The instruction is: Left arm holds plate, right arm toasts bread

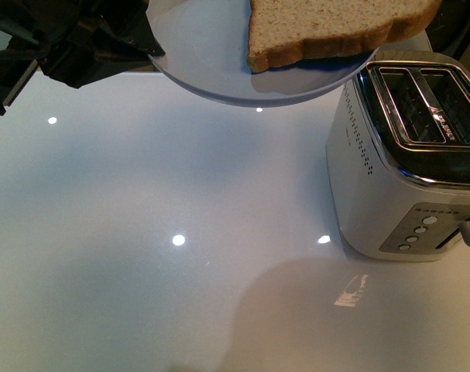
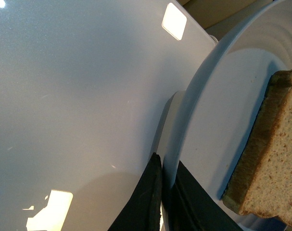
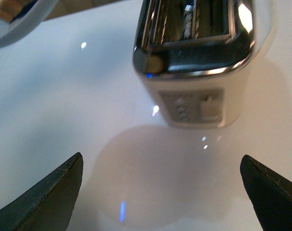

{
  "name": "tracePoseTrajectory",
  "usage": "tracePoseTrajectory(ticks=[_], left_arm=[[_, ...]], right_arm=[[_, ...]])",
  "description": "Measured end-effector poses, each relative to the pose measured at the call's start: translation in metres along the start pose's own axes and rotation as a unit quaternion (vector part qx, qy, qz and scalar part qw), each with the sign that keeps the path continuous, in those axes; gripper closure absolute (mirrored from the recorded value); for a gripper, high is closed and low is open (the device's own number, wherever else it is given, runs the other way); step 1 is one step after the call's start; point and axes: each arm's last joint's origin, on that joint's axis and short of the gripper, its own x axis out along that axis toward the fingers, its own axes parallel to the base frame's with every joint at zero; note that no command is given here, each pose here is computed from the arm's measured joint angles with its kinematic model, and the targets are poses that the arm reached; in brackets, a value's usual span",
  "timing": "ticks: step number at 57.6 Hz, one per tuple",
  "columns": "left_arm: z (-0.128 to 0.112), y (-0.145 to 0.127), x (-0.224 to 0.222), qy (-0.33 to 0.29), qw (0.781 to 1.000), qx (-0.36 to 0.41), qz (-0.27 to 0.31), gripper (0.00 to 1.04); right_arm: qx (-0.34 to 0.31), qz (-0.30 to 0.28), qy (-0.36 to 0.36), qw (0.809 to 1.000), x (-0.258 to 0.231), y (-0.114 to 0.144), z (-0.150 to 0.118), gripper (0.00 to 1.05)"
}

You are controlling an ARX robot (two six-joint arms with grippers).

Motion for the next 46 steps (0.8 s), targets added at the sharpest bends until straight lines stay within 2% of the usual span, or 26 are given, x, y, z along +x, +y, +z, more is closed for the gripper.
tracePoseTrajectory(ticks=[7,19,27,34,46], left_arm=[[0.001,0.001,0.000,-0.003,1.000,-0.001,0.003,1.02],[0.000,0.000,0.000,-0.001,1.000,-0.001,0.001,1.02],[0.000,0.000,0.000,-0.001,1.000,-0.001,0.001,1.02],[0.000,0.000,0.000,-0.002,1.000,-0.001,0.001,1.02],[0.000,0.000,0.000,-0.001,1.000,-0.001,0.001,1.02]], right_arm=[[0.020,0.010,-0.017,1.000,0.002,0.003,0.010,0.09],[0.082,0.047,-0.066,0.993,0.030,0.005,0.059,0.09],[0.142,0.077,-0.082,0.984,0.069,0.004,0.089,0.09],[0.164,0.090,-0.080,0.979,0.099,0.011,0.099,0.09],[0.183,0.127,-0.065,0.973,0.144,0.042,0.106,0.09]])
